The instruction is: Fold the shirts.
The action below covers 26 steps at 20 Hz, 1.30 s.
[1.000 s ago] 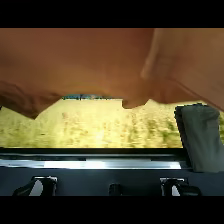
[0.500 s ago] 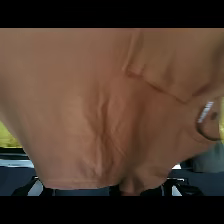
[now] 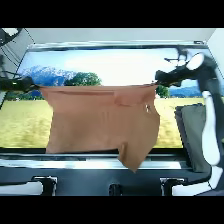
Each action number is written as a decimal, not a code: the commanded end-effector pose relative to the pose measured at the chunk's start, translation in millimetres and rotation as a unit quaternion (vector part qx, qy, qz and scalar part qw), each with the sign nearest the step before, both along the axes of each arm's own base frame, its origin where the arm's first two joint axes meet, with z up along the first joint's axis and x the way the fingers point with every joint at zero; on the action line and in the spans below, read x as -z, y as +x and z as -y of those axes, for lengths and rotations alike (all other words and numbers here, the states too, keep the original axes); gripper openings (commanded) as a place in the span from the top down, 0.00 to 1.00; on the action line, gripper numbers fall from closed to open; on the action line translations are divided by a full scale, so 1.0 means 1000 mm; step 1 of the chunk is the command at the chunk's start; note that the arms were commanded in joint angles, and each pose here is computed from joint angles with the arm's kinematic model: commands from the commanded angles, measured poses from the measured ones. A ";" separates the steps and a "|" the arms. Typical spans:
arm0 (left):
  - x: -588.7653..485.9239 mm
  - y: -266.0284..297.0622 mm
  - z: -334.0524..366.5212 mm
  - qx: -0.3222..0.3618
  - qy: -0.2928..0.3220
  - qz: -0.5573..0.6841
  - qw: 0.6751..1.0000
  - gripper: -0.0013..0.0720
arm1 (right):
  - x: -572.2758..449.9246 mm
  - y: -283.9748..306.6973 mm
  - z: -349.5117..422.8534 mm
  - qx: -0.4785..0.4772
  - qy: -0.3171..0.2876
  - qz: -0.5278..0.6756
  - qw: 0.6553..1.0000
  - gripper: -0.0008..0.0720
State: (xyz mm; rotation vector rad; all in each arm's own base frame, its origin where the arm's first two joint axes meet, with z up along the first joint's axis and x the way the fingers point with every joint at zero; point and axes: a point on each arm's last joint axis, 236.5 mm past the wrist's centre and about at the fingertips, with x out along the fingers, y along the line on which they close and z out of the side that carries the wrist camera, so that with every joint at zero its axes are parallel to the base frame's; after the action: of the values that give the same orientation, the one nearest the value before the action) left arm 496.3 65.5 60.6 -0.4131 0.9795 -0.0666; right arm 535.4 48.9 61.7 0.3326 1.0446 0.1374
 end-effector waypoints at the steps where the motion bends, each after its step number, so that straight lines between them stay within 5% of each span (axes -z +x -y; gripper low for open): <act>1: 0.058 0.037 0.007 0.010 -0.022 -0.036 0.999 0.95 | 0.022 0.066 -0.004 0.082 0.054 0.079 0.992 0.92; 5: 0.059 0.045 0.005 0.022 -0.018 -0.036 0.999 0.95 | 0.025 0.055 0.001 0.061 0.023 0.062 0.996 0.92; 9: 0.071 -0.002 0.011 0.076 -0.034 -0.120 0.989 0.95 | 0.053 -0.034 0.011 -0.027 -0.056 -0.109 0.992 0.92; 16: 0.120 -0.076 0.041 0.133 -0.086 -0.290 0.944 0.95 | 0.113 -0.077 0.004 -0.021 -0.033 -0.233 0.972 0.92; 26: 0.134 -0.085 0.032 0.133 -0.068 -0.315 0.937 0.95 | 0.123 -0.114 -0.003 -0.031 -0.018 -0.303 0.952 0.92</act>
State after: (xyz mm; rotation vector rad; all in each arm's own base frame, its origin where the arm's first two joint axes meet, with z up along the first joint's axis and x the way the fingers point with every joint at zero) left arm 414.6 31.9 -69.0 -0.4462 1.6541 -0.2568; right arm 433.8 50.1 -53.2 0.3028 1.6150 0.0780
